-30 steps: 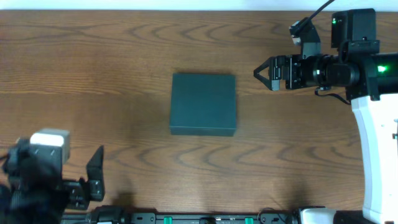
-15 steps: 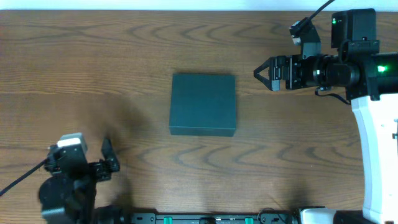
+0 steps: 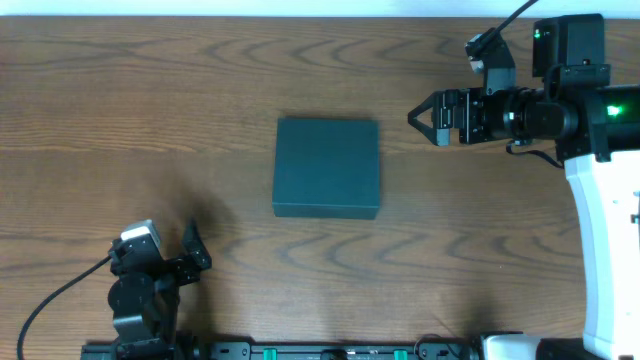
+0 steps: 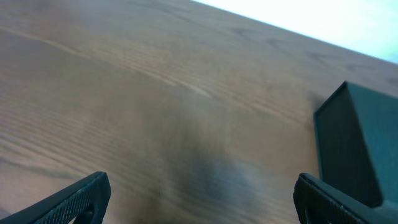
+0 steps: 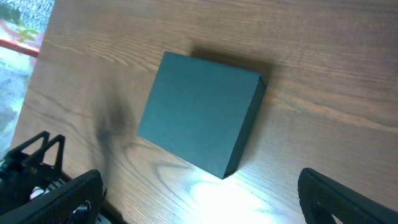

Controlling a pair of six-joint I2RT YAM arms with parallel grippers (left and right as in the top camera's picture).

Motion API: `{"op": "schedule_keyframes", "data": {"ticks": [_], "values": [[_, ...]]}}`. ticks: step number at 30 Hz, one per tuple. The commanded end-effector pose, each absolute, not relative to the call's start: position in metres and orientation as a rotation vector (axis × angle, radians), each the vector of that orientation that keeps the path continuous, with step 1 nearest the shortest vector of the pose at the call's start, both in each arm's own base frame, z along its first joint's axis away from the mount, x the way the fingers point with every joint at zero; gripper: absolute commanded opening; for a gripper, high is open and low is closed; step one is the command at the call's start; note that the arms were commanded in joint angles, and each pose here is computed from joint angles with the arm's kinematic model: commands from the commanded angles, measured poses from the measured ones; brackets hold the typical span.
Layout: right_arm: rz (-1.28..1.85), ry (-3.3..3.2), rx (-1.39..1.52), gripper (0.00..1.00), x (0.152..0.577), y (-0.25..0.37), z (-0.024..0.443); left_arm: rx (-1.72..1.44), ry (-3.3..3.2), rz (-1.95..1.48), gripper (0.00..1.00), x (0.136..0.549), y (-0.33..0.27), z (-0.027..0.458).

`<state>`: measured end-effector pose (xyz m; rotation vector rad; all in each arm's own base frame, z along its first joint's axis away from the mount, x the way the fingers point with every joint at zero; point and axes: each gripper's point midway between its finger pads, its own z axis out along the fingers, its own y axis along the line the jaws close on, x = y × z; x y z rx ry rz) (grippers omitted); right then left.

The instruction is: Pack container

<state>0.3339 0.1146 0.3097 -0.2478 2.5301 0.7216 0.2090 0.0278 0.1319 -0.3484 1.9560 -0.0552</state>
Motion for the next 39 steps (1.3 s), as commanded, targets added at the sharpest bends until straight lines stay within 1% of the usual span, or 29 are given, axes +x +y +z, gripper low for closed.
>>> {"op": "schedule_keyframes", "data": {"ticks": [1, 9, 39], "values": [[0.725, 2.516, -0.268, 0.99, 0.333, 0.118, 0.314, -0.361, 1.951, -0.045, 0.95, 0.209, 0.03, 0.123], [0.725, 2.516, -0.268, 0.99, 0.333, 0.118, 0.314, -0.369, 1.987, -0.04, 0.95, 0.21, 0.031, 0.1], [0.725, 2.516, -0.269, 0.99, 0.333, 0.118, 0.314, -0.35, 1.99, -0.003, 0.95, 0.209, 0.034, 0.1]]}}
